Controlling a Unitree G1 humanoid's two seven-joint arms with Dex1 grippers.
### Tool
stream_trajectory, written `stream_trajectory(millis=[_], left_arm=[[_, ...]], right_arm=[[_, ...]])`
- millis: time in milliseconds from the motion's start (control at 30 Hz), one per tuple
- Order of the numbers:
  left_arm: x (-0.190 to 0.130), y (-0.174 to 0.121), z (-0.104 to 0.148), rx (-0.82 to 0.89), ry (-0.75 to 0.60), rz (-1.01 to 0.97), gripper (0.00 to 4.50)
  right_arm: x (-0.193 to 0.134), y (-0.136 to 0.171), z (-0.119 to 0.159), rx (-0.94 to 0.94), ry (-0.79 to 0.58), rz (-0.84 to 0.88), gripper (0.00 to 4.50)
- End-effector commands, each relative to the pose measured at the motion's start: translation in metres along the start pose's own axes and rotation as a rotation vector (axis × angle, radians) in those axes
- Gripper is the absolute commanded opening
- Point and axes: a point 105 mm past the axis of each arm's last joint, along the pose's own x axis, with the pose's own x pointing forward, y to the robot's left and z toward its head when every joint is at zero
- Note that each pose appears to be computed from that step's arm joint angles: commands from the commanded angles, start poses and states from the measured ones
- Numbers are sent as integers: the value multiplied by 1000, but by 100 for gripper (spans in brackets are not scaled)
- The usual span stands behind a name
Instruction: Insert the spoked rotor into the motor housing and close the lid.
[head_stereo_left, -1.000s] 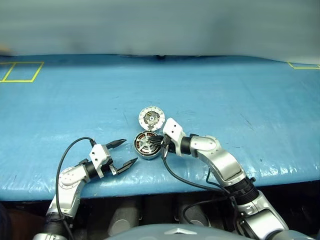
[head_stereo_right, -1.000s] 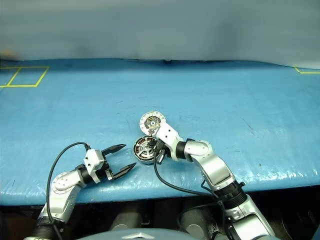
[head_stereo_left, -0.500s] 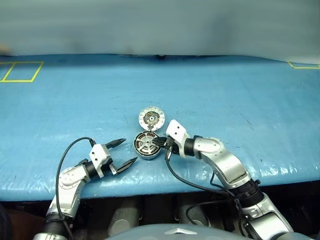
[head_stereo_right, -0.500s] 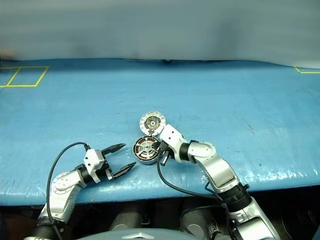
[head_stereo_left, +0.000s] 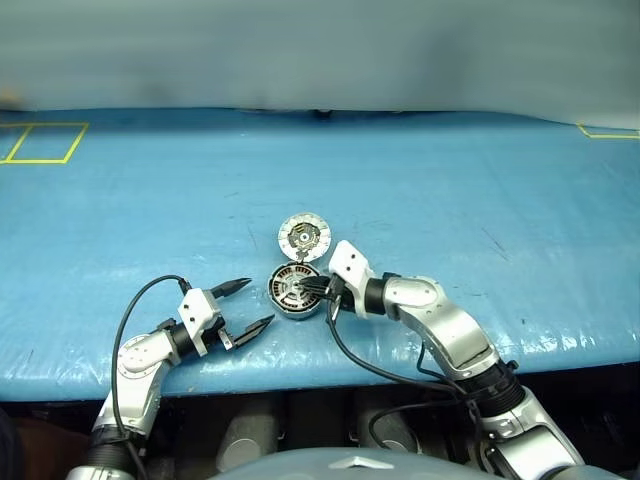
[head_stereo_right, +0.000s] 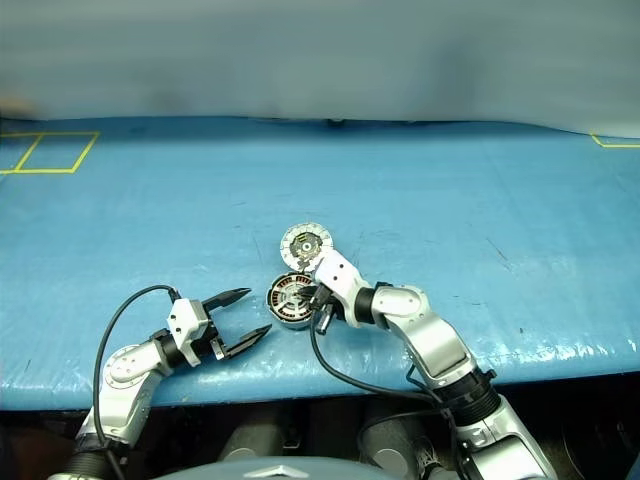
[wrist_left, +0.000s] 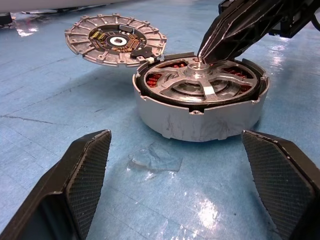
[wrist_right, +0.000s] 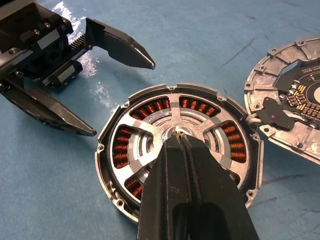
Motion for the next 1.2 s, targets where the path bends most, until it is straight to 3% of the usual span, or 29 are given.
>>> stream_trajectory(millis=[33,167,333,467,700,867,1200], left_arm=[[2,0,5,25,-22,-3,444],[2,0,5,25,-22,-1,444],[2,0,5,24,-22,-2,444],[3,1,5,26,-25,-1,444],[3,0,5,24,-29,-1,444],[4,0,5,26,-31,-2,444],[6,1,7,30,-43,-4,444]], right_arm=[[3,4,-7,-9,37,11,4],[3,5,-5,-37,35,14,4],[-5,-1,25,-20,-110,-4,4],[-20,-26,39,-23,-159,-126,4],[-49,-88,10,-79,33,-433,4],[-50,-122,-3,5,49,-574,4],[-3,-130,-2,243,-105,-402,4]])
